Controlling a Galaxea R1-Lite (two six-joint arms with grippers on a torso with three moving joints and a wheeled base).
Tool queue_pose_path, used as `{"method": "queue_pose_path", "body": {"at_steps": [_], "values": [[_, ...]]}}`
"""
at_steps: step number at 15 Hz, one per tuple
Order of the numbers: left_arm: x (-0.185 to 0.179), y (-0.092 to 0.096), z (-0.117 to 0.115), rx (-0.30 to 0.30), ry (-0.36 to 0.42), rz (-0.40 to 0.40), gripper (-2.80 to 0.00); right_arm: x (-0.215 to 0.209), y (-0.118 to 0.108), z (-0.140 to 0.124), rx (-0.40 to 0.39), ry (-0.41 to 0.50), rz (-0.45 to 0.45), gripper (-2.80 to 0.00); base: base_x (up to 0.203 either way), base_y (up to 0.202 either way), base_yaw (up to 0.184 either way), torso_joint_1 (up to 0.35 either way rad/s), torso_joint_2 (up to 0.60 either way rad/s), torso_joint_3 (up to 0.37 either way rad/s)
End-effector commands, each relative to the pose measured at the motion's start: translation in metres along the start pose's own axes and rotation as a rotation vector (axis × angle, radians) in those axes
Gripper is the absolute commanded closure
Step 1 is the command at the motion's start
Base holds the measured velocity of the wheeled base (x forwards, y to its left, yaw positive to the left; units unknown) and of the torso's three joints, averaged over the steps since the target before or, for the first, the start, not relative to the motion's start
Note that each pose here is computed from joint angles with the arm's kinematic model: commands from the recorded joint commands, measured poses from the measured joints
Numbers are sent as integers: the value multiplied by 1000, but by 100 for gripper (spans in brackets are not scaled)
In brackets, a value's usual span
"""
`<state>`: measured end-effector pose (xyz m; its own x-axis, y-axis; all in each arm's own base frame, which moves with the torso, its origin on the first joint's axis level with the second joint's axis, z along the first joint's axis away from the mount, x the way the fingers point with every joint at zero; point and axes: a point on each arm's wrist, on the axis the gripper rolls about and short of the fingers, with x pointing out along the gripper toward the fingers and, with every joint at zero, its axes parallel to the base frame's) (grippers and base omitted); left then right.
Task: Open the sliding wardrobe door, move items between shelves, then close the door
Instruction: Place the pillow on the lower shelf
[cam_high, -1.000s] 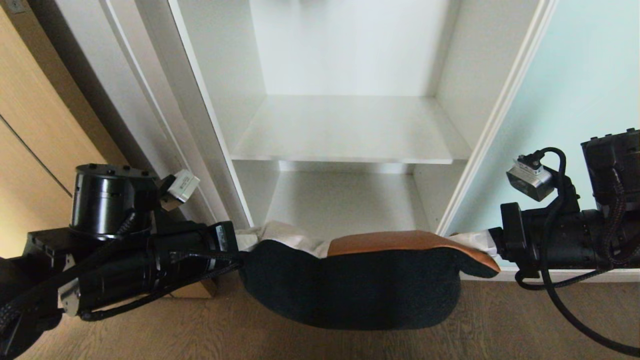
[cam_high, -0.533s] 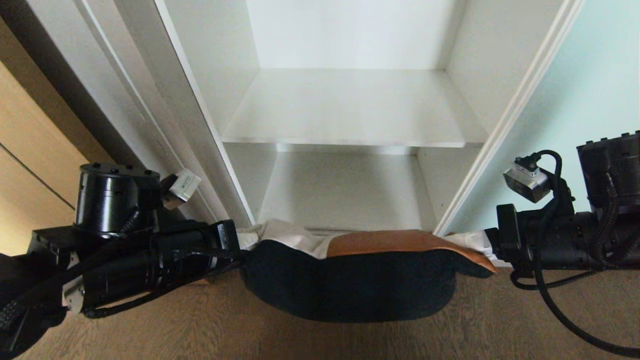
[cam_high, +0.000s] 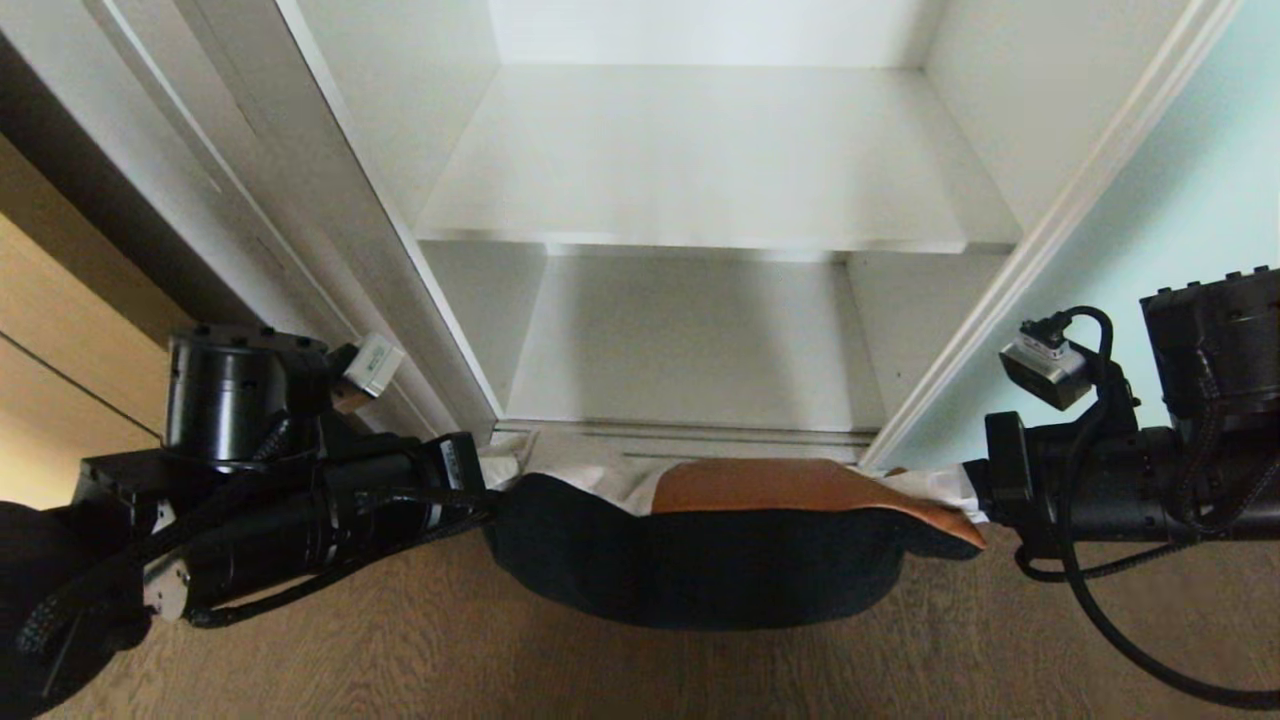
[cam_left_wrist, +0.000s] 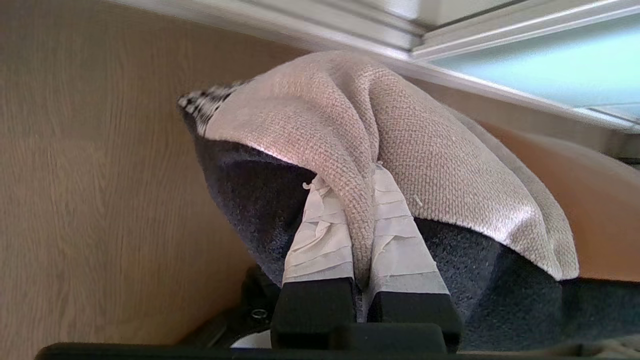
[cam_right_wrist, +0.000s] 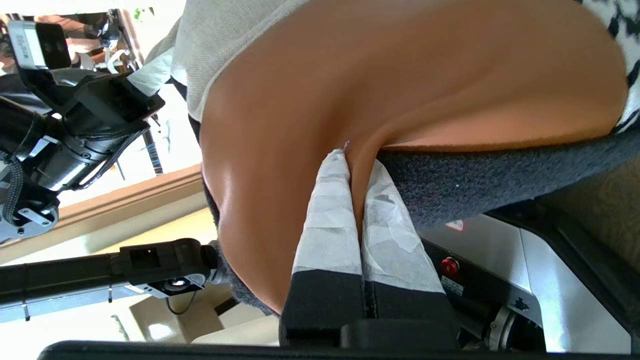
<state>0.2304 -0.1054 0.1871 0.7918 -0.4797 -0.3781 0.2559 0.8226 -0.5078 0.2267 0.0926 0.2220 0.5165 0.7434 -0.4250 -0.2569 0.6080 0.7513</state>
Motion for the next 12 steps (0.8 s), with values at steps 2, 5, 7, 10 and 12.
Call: {"method": "queue_pose_path", "body": {"at_steps": [2,5,7,10,12], "values": [[2,1,-2,-7,9,4,0,1,-1,0,6,5,0,0,0,0,0,2,2,-201],[1,1,-2,-10,8,3,0,2,0,-1,5,13,3,0,0,0,0,6,1,-196],[1,1,-2,-16,9,2,0,2,0,-1,5,13,3,0,0,0,0,2,-1,-199],[2,1,-2,-16,11,3,0,3,-1,-2,6,17,1,0,0,0,0,5,0,-197],[2,2,-3,-18,14,4,0,4,-1,-3,6,22,2,0,0,0,0,-4,4,-201]]}}
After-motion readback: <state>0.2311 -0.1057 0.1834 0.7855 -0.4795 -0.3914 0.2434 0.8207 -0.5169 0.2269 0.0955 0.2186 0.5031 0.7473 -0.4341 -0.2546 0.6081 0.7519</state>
